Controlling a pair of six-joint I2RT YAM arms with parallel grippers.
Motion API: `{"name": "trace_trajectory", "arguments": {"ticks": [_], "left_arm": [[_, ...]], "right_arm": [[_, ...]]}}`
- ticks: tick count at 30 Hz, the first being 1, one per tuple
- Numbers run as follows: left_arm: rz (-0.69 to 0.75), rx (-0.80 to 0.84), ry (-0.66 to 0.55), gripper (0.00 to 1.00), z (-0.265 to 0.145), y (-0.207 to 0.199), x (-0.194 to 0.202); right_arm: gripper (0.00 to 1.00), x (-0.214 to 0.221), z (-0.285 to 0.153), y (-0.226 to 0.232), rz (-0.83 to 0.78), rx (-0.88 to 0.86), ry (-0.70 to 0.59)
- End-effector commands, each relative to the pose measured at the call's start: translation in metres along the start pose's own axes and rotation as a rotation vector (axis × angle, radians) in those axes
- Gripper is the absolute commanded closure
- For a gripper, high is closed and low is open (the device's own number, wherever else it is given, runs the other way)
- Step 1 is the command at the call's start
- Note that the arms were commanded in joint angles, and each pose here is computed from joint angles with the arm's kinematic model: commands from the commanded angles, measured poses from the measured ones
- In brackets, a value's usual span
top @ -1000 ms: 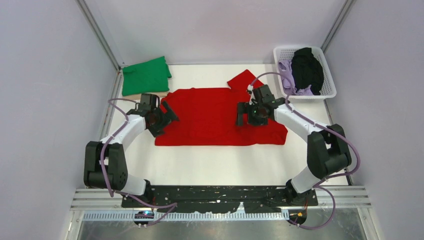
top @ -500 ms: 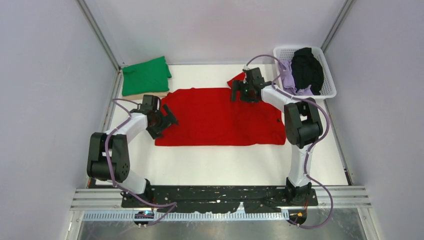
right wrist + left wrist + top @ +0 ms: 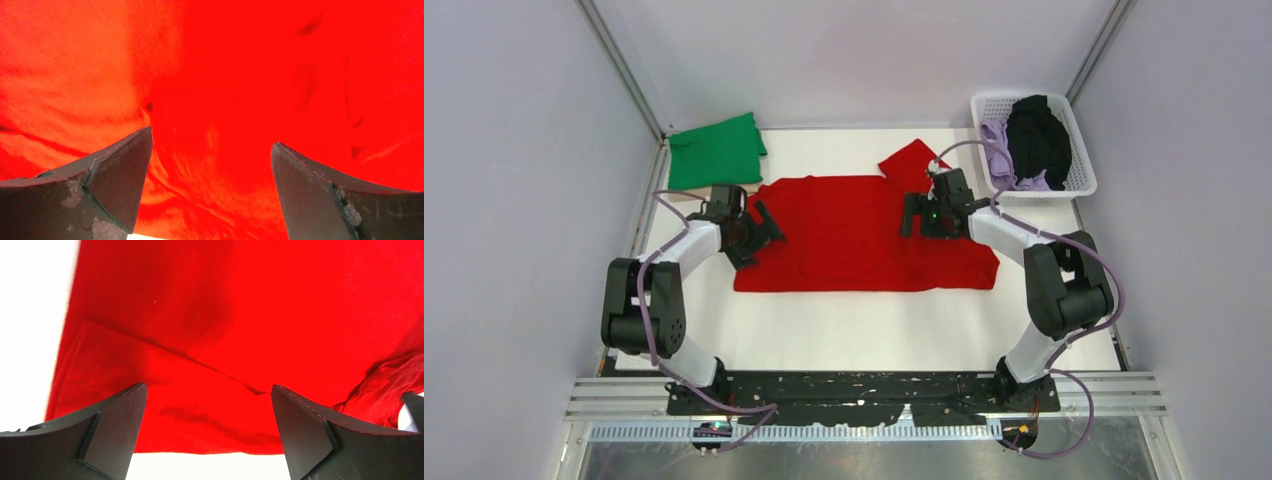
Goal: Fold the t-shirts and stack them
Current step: Fold the flattened tshirt in 1/3 of the way
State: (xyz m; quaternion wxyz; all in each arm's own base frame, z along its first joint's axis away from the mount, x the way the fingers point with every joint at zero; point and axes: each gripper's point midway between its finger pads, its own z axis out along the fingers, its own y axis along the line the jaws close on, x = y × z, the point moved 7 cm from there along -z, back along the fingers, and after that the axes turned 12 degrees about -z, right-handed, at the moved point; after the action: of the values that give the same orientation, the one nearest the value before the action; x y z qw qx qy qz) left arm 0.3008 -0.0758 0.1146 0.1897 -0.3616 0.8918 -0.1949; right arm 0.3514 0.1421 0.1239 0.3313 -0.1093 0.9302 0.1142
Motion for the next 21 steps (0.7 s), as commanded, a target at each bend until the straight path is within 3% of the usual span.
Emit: {"name": "trace_trajectory", "arguments": {"ticks": [1, 8, 17, 21], "left_arm": [[0.005, 0.044, 0.058, 0.0, 0.018, -0.017, -0.004], [0.019, -0.078, 0.157, 0.0, 0.024, 0.026, 0.027], [0.055, -0.127, 0.219, 0.01, -0.006, 0.076, 0.091], [0.052, -0.132, 0.22, 0.0, -0.024, 0.095, 0.112]], "right_arm": [[0.04, 0.052, -0.006, 0.0, 0.056, 0.011, 0.123], [0.05, 0.112, -0.028, -0.003, 0.109, 0.021, 0.282], [0.05, 0.18, -0.081, -0.001, 0.148, 0.014, 0.472], [0.05, 0.186, -0.103, 0.005, 0.094, 0.015, 0.512]]}}
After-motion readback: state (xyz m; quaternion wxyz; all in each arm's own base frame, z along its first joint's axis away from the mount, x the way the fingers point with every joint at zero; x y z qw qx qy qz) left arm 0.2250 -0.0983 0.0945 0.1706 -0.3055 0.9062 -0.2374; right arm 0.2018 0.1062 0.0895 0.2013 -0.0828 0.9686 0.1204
